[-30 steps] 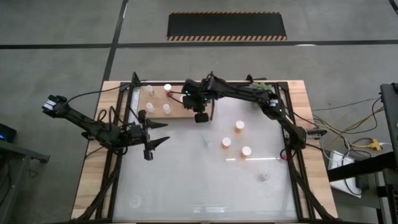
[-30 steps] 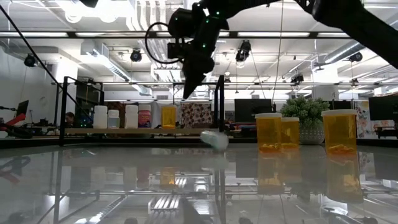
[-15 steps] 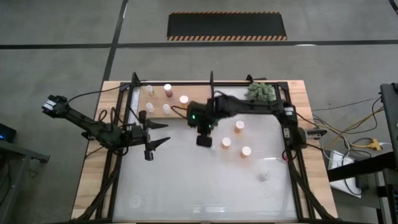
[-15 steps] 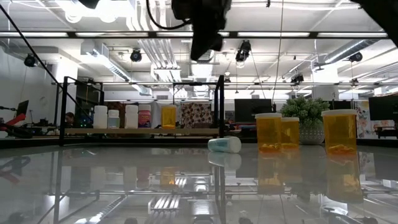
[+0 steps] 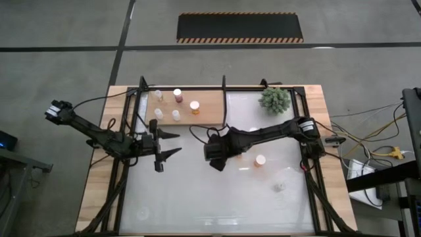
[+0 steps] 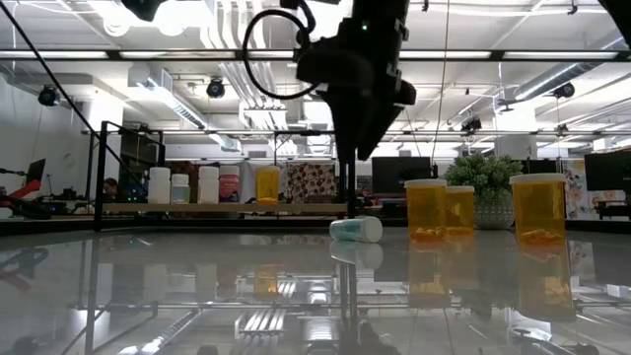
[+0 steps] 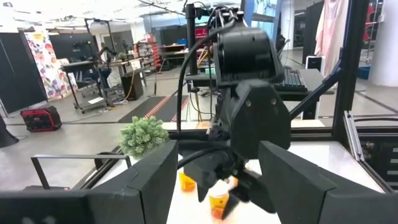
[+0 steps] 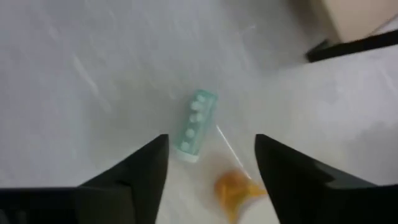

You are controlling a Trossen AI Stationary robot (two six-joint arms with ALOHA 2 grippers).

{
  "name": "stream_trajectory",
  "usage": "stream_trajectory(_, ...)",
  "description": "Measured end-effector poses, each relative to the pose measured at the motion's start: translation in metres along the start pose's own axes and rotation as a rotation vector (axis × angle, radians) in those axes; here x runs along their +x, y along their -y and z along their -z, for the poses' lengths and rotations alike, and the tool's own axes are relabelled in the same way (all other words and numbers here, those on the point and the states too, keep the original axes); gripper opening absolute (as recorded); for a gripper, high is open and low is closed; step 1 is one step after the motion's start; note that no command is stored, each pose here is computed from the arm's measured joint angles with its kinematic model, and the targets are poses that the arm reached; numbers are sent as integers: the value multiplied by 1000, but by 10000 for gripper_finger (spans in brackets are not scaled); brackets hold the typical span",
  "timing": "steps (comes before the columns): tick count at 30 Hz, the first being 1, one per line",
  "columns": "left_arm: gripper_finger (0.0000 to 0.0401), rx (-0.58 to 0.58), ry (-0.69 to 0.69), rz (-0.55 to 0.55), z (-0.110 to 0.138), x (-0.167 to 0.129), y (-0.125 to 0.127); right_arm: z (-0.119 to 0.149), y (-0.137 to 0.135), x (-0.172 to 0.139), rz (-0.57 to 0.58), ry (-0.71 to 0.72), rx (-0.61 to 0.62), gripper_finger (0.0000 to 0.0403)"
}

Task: Pick and place medicine bottles onto shelf by color
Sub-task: Put the blue pill bottle on the shelf

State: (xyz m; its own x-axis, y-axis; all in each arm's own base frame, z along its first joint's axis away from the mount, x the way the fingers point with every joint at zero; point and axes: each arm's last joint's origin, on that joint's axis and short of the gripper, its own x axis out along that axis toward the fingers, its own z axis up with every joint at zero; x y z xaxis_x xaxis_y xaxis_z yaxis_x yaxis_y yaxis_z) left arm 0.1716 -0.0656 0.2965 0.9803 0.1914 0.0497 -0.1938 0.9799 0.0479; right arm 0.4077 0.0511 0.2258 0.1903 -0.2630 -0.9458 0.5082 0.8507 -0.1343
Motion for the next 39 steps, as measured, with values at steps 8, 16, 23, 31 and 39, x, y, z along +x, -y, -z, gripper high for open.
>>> stream_trajectory(8,208,-3,7,-1,-1,-1,-1,8,-2,31,-31,22,36,255)
stream_trajectory(16,208,2,8,-2,-2,0,-1,18,-3,51,-59,29,40,243)
stream_trajectory(23,208,2,8,-3,-2,0,-1,23,-3,60,-62,34,27,242)
stream_trajectory(31,208,2,8,-3,-2,0,-1,26,-5,69,-132,33,-27,226)
stream_trajectory(39,208,2,8,-3,-2,0,-1,25,-8,69,-186,46,-77,158)
